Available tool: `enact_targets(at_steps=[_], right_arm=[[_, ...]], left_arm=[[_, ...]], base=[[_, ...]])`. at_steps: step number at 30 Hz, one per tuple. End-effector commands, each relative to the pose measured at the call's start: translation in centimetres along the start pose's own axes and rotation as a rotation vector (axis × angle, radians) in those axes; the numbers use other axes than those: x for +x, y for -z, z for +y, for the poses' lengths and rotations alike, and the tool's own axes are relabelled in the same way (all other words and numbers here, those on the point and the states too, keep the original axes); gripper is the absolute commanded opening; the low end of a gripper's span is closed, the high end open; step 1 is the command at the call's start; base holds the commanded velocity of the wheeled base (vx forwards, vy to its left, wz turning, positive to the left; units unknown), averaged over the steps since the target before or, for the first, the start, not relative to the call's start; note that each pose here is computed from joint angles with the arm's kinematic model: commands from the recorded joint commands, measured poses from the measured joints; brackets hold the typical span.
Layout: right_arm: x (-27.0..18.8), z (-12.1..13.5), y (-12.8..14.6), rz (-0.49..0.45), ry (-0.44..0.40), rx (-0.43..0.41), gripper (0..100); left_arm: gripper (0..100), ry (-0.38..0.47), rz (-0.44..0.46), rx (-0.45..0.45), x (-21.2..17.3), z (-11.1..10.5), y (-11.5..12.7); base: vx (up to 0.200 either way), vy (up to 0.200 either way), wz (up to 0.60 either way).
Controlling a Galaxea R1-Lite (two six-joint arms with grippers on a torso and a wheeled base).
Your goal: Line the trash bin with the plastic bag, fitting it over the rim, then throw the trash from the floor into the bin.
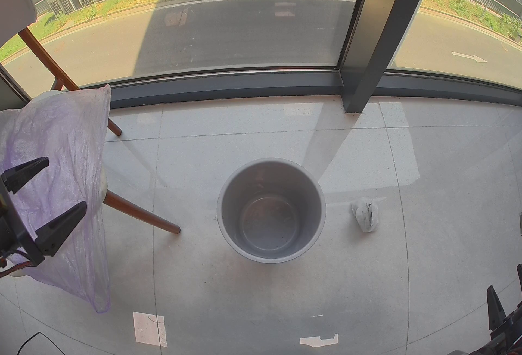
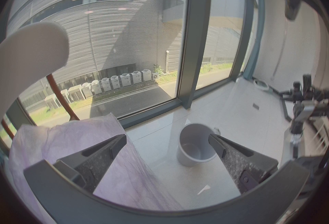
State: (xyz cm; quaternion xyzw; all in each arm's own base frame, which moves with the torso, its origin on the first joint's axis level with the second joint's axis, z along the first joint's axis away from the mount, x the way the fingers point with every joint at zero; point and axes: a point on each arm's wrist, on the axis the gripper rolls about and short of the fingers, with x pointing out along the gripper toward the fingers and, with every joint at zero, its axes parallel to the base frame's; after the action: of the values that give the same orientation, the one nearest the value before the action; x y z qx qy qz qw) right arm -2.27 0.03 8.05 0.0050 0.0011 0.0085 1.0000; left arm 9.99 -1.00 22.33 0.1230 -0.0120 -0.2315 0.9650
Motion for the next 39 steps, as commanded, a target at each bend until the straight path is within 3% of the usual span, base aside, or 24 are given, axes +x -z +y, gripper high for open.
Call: enact_targets(at_steps=[1,8,11,18,22,28,39], right_arm=[[0.0,0.0,0.4,-0.002,0.000,-0.001,100],[0.0,0.0,0.4,-0.002,0.000,-0.001,100],[0.0,0.0,0.4,-0.002,0.000,-0.001,100],[0.0,0.0,0.4,-0.002,0.000,-0.001,100],[0.0,0.0,0.5,-0.001,0.000,-0.001,100],[0.0,0.0,0.4,-0.002,0.000,-0.001,100],[0.0,0.0,0.4,-0.002,0.000,-0.001,100]], left_arm=[[100,0.028,0.105,0.048,3.7,1.5,1.5],[100,-0.023,0.161,0.046,4.9,1.0,1.6],[100,-0.027,0.194,-0.007,6.7,-0.2,1.5],[100,-0.260,0.230,-0.113,8.4,-0.3,0.2],[100,-0.339,0.284,-0.114,9.4,-0.1,0.9],[100,-0.347,0.361,-0.112,10.9,-0.2,2.4],[100,-0.369,0.409,-0.097,12.4,-0.1,3.1]], base=[[0.000,0.000,0.00],[0.000,0.000,0.00],[0.000,0.000,0.00],[0.000,0.000,0.00],[0.000,0.000,0.00],[0.000,0.000,0.00],[0.000,0.000,0.00]])
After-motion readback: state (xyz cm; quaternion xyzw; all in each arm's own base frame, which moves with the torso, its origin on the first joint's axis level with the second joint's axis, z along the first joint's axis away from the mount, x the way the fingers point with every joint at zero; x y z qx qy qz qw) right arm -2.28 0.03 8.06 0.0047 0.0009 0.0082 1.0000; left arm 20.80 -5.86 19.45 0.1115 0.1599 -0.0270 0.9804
